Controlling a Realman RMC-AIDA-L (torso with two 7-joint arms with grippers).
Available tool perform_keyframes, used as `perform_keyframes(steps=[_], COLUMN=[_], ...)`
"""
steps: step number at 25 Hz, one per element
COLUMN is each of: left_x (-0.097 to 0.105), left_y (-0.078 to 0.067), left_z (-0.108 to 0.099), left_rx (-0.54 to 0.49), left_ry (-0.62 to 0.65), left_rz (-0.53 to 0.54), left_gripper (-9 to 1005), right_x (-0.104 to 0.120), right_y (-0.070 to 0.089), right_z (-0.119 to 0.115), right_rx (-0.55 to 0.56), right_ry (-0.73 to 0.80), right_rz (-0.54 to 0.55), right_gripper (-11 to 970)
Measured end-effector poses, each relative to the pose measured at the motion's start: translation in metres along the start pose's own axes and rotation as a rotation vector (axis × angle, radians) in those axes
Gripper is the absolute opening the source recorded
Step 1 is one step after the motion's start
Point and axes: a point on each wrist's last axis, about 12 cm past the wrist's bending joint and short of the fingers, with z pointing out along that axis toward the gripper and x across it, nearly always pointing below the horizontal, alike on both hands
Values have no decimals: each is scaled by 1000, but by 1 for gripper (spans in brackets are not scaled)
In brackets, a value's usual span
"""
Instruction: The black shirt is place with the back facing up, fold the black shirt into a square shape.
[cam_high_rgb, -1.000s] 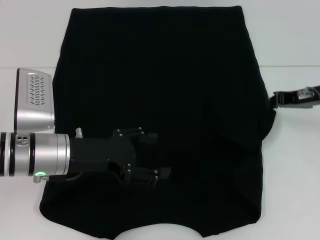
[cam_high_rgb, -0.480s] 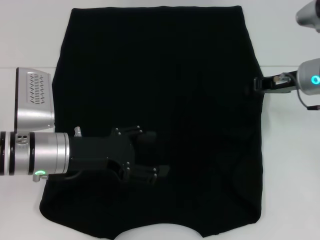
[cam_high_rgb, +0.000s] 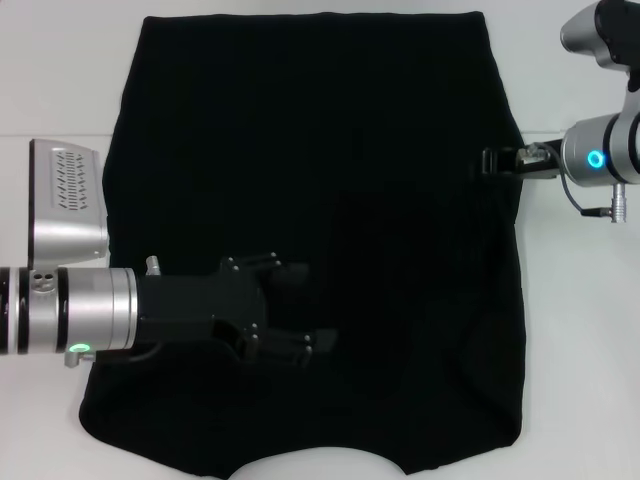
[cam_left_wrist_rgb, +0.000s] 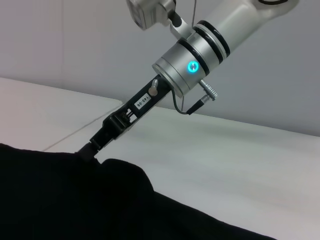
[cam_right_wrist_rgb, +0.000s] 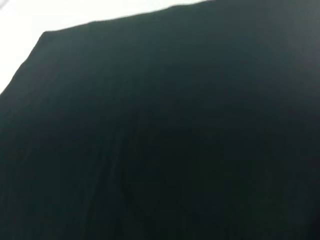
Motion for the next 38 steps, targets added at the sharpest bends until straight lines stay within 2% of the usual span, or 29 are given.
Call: perform_keyframes(steps=[5, 11, 16, 18, 31, 35, 38], left_x=[1, 3, 4, 5, 2, 1, 1], left_y=[1, 0, 1, 1, 2, 2, 3], left_z=[-2, -3, -3, -2, -1, -1, -1], left_rx=[-11, -14, -22, -22, -20, -20, -21], left_ry=[-8, -5, -2, -2, -6, -6, -6], left_rz=[-8, -13, -18, -23, -31, -30, -32], left_gripper=[932, 931, 930, 931, 932, 933, 933], right_x=[-5, -1, -1, 0, 21, 26, 23], right_y=[5, 14, 14, 8, -8, -5, 7], right_z=[3, 8, 7, 3, -15, -14, -9], right_rx=[9, -6, -8, -17, -96, -114, -137], right_ry=[-39, -40, -45, -26, 111, 138, 131], right_rz=[-1, -53, -52, -43, -7, 1, 6], right_gripper=[37, 42, 273, 488, 545, 545, 545])
